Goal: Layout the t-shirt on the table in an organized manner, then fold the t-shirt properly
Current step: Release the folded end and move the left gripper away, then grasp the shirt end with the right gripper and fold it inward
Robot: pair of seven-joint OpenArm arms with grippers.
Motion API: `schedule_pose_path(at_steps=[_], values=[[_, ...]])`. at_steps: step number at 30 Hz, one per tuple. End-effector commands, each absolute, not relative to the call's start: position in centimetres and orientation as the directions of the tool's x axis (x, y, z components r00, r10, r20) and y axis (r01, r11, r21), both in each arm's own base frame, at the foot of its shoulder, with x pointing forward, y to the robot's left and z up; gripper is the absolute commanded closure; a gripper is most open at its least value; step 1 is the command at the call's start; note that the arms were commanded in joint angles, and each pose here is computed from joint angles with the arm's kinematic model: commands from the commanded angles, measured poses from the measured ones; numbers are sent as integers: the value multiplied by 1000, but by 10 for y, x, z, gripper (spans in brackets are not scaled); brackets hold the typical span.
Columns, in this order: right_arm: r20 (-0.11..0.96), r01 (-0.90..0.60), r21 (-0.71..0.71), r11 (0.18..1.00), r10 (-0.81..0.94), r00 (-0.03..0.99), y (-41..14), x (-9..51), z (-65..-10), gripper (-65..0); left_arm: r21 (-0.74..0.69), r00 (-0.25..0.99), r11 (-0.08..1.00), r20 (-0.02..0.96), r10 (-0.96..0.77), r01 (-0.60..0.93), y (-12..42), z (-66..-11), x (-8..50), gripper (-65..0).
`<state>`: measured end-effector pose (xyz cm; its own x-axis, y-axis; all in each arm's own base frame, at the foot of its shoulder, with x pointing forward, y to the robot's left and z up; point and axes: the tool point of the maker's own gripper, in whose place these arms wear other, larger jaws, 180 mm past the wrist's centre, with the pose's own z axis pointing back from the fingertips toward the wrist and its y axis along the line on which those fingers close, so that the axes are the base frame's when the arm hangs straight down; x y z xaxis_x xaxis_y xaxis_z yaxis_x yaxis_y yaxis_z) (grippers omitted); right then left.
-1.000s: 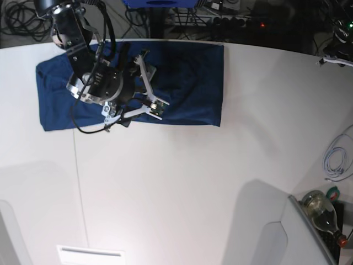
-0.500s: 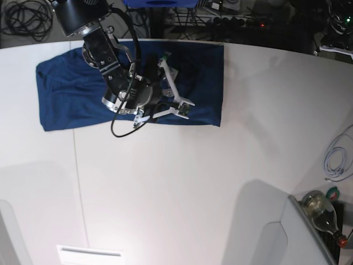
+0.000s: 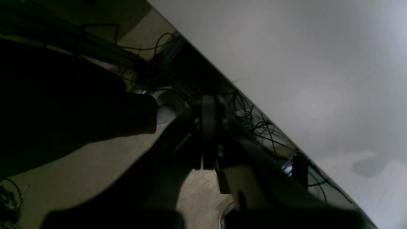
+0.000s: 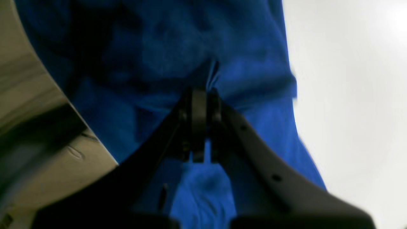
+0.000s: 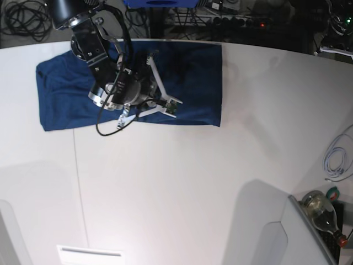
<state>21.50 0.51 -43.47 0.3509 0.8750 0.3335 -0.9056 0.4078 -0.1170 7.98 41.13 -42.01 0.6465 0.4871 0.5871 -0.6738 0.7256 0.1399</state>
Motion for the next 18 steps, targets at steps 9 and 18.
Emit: schedule_pose_path(at_steps=[9,18], values=[[303,-908,-110,404,884,357,-13,195,-438,-18,124,635,709,570,522,-694,423,-435,83,0],[327,-905,-130,406,879,347,-10,199,-429,-324,122,633,709,573,521,-694,423,-434,85,0]])
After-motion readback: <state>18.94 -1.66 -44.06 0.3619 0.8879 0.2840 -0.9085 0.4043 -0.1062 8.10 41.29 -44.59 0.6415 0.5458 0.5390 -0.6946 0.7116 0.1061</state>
